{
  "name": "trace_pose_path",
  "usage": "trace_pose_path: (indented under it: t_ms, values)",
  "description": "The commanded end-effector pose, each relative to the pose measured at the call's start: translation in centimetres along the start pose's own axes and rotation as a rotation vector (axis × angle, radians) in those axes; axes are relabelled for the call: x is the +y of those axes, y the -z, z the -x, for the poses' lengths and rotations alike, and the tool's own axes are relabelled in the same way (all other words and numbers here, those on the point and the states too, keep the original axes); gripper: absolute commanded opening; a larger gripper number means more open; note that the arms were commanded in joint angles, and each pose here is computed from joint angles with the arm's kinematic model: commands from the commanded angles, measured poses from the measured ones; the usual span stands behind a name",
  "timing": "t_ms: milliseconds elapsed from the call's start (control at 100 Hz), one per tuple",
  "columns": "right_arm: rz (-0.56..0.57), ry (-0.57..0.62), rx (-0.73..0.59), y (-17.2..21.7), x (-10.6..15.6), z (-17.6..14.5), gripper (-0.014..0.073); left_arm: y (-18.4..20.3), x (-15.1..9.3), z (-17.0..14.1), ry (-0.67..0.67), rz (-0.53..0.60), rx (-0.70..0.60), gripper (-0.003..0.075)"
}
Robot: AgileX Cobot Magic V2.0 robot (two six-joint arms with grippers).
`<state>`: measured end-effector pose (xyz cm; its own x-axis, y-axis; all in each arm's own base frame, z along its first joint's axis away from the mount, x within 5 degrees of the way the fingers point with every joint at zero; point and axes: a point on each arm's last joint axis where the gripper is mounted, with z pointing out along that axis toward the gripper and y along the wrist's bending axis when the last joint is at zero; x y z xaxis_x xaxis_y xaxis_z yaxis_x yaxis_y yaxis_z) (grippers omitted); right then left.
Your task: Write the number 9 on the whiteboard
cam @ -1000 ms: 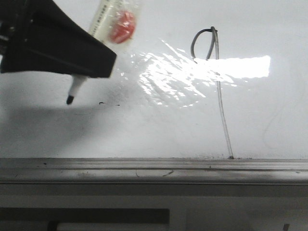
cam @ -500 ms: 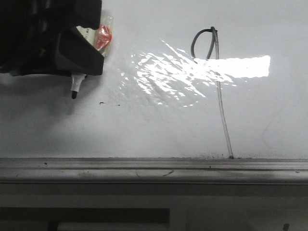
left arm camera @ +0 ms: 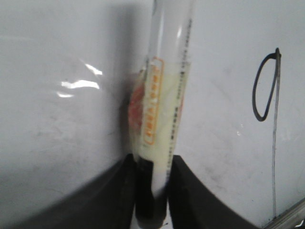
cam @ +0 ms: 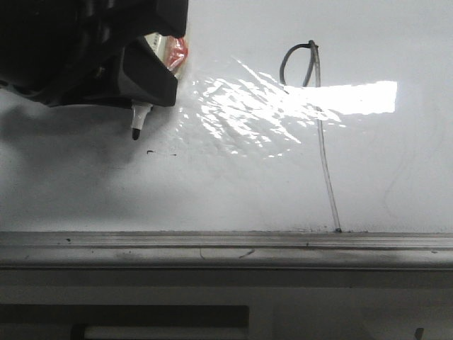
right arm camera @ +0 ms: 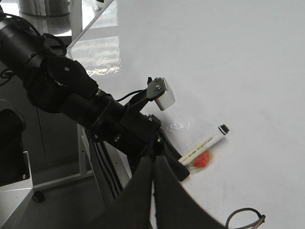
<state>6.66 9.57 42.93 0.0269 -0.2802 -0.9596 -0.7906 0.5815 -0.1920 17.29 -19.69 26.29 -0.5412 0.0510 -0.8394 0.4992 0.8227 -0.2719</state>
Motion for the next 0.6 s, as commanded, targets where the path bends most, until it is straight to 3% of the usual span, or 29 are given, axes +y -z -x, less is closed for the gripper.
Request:
trace_pose_path:
  t_ms: [0,50,130,310,460,590]
  values:
    - [-0.012,0.019,-0.087,0.6,-0.3,1.3,-0.0052,-0.3,1.6,0.8,0.01,0.171,-0.06,0.0358]
    - [-0.012,0.019,-0.087,0.6,-0.3,1.3,-0.0052,-0.3,1.7,0.9,0.01,0.176,-0.062,0.0445]
    - [-0.012,0.019,-0.087,0.6,-0.3,1.3,-0.0052,-0.3,1.8,0.9,0.01,0.19,-0.067,0.0485]
    - [-0.014,0.017,-0.08,0.6,-0.3,1.2,-0.0052,0.1,1.8,1.3,0.015,0.195,-0.086,0.0485]
    - [-0.049,0.019,0.015,1.0,-0.8,0.2,-0.0051,3.5,0.4,2.9,0.028,0.021,-0.166,0.0484]
    - [-0.088,0.056,0.013,2.3,-1.2,-1.6,-0.005,8.7,-0.1,3.6,-0.071,-0.071,-0.297,0.0437]
